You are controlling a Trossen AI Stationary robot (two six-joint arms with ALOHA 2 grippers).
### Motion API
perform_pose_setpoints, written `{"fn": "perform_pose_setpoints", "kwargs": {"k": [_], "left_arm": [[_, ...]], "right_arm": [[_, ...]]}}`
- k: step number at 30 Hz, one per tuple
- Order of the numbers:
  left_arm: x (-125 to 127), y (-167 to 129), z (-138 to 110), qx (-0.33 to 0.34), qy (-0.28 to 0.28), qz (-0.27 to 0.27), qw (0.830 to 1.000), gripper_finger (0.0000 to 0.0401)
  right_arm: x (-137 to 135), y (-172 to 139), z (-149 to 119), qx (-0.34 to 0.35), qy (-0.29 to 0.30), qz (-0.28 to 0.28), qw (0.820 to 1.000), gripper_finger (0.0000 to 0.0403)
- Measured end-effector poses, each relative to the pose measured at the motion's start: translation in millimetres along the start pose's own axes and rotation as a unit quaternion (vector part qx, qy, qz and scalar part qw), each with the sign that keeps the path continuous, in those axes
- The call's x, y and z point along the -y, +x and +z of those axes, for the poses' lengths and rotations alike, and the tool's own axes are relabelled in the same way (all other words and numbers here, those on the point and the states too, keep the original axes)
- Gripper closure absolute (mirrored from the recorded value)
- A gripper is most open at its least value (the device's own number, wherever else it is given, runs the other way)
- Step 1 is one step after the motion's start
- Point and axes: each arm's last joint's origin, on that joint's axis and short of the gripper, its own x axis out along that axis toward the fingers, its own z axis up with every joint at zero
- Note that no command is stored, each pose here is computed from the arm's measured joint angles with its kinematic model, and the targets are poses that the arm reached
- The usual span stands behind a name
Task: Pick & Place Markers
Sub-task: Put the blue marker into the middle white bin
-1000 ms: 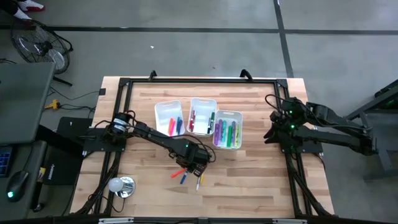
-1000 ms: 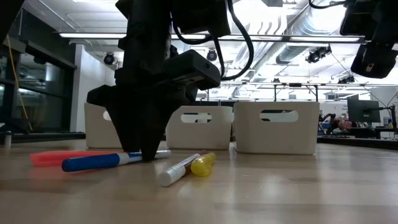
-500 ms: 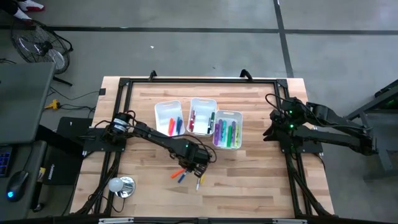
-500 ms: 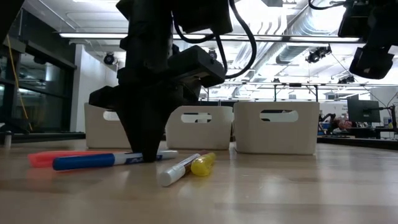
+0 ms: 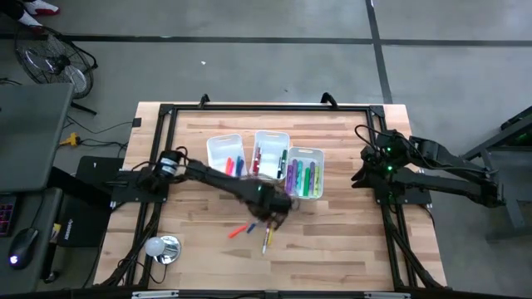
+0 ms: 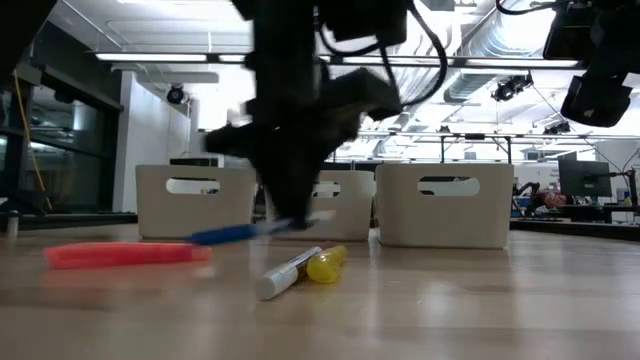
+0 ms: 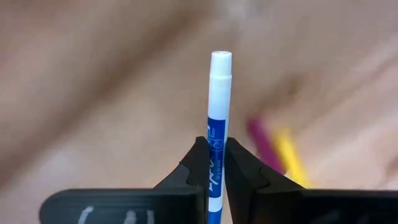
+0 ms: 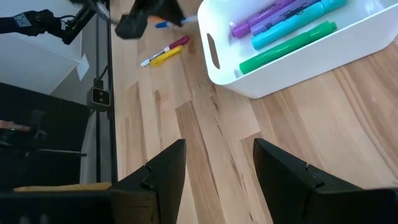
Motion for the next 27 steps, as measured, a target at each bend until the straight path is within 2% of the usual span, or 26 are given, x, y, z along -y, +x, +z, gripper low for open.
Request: {"fn": "perform_pose_setpoints", "kwargs": {"k": [15,20,27], "left_arm": [[3.5,-89.7,59.6,0.069,-0.02,-0.049,0.996,0.0382],[-8.9,-107.8,81.8,0.094,-0.048,-0.049,0.993,0.0382],[-40.8,-112.6,119.1,0.112,-0.088,-0.032,0.989,0.0382]], "right_arm": [[-0.1,0.0,-0.1,-0.001,-0.007,0.002,1.0,0.0226],[-0.1,0.0,-0.1,-0.001,-0.011,0.002,1.0,0.0226],[-0.2,0.0,0.4,0.001,-0.019,0.002,1.0,0.0226]]}}
